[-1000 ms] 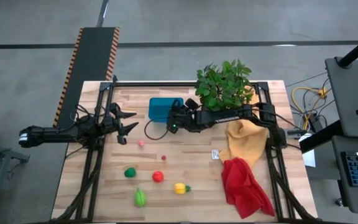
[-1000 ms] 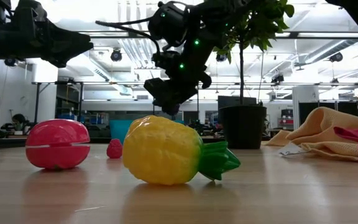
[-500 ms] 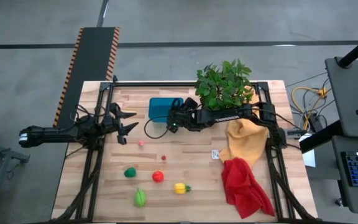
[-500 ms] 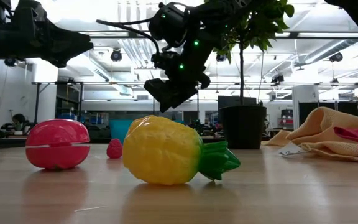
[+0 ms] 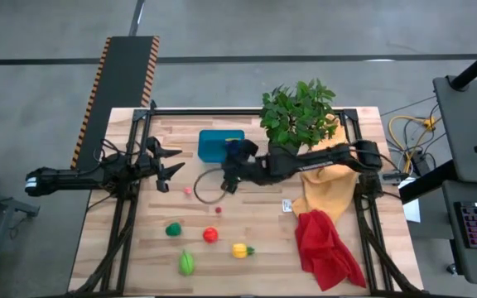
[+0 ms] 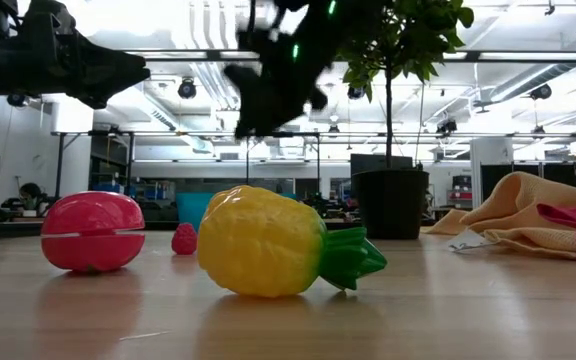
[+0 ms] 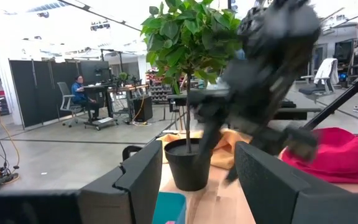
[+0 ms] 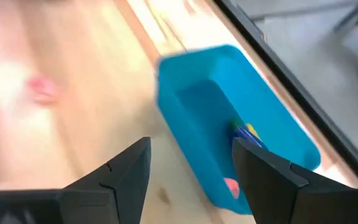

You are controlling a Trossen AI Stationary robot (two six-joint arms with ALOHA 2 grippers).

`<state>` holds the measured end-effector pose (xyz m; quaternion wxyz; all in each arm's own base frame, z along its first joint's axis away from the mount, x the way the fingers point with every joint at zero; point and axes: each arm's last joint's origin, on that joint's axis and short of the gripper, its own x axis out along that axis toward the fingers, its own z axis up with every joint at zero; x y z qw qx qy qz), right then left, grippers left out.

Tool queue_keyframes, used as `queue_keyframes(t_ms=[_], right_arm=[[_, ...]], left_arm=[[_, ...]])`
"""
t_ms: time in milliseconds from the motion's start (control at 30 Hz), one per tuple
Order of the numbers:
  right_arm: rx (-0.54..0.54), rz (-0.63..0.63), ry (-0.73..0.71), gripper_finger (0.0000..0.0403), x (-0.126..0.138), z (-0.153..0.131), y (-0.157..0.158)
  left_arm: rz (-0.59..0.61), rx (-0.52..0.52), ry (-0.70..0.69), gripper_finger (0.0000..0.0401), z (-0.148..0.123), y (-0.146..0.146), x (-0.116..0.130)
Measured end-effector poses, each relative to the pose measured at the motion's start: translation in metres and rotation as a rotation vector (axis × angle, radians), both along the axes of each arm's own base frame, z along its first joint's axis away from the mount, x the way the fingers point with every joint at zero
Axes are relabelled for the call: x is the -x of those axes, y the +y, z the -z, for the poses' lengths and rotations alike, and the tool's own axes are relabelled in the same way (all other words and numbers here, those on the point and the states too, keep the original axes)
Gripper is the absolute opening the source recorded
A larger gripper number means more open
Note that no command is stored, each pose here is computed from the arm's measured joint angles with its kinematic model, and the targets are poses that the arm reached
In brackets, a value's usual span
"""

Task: Pick and placing Produce into tupperware
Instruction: Put the pineapple into the bin

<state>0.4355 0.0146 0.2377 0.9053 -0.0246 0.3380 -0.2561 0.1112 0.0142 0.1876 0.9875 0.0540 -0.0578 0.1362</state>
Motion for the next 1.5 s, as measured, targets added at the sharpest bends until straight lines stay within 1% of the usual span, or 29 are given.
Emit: queue_keyframes(t_ms=[133, 267, 367, 500, 567, 633, 733, 833, 900, 1000, 1167, 1500], right_arm=[[0.023, -0.111, -0.076, 0.0212, 0.015, -0.035, 0.039], [0.043, -0.227, -0.106, 0.0208, 0.033, -0.057, 0.075], [0.039, -0.32, -0.122, 0.0208, 0.045, -0.068, 0.1], [0.006, -0.434, -0.116, 0.0214, 0.058, -0.071, 0.13], [-0.007, -0.477, -0.108, 0.0226, 0.064, -0.07, 0.144], [-0.05, -0.506, -0.107, 0.0247, 0.068, -0.069, 0.153], [-0.125, -0.482, -0.105, 0.0287, 0.072, -0.067, 0.159], [-0.163, -0.442, -0.087, 0.0324, 0.072, -0.055, 0.161], [-0.176, -0.434, -0.051, 0.0341, 0.068, -0.04, 0.165], [-0.224, -0.48, 0.014, 0.0352, 0.063, -0.019, 0.174], [-0.289, -0.504, 0.091, 0.0346, 0.056, 0.011, 0.185], [-0.302, -0.482, 0.214, 0.0331, 0.046, 0.067, 0.195]], left_arm=[[0.0, -0.002, 0.004, 0.0187, 0.0, 0.0, 0.0], [0.0, -0.002, 0.004, 0.0187, 0.0, 0.0, 0.0], [0.0, -0.002, 0.004, 0.0187, 0.0, 0.0, 0.0], [0.0, -0.002, 0.003, 0.0187, 0.0, 0.0, 0.0], [0.0, -0.002, 0.002, 0.0187, 0.0, 0.0, 0.0], [0.0, -0.002, 0.002, 0.0187, 0.0, 0.0, 0.0], [0.0, -0.002, 0.002, 0.0187, 0.0, 0.0, 0.0], [0.0, -0.002, 0.001, 0.0187, 0.0, 0.0, 0.0], [0.0, -0.001, 0.001, 0.0187, 0.0, 0.0, 0.0], [0.0, -0.001, 0.002, 0.0187, 0.0, 0.0, 0.0], [0.0, 0.0, 0.0, 0.0187, 0.0, 0.0, 0.0], [0.001, 0.004, -0.001, 0.0187, 0.0, 0.0, 0.0]])
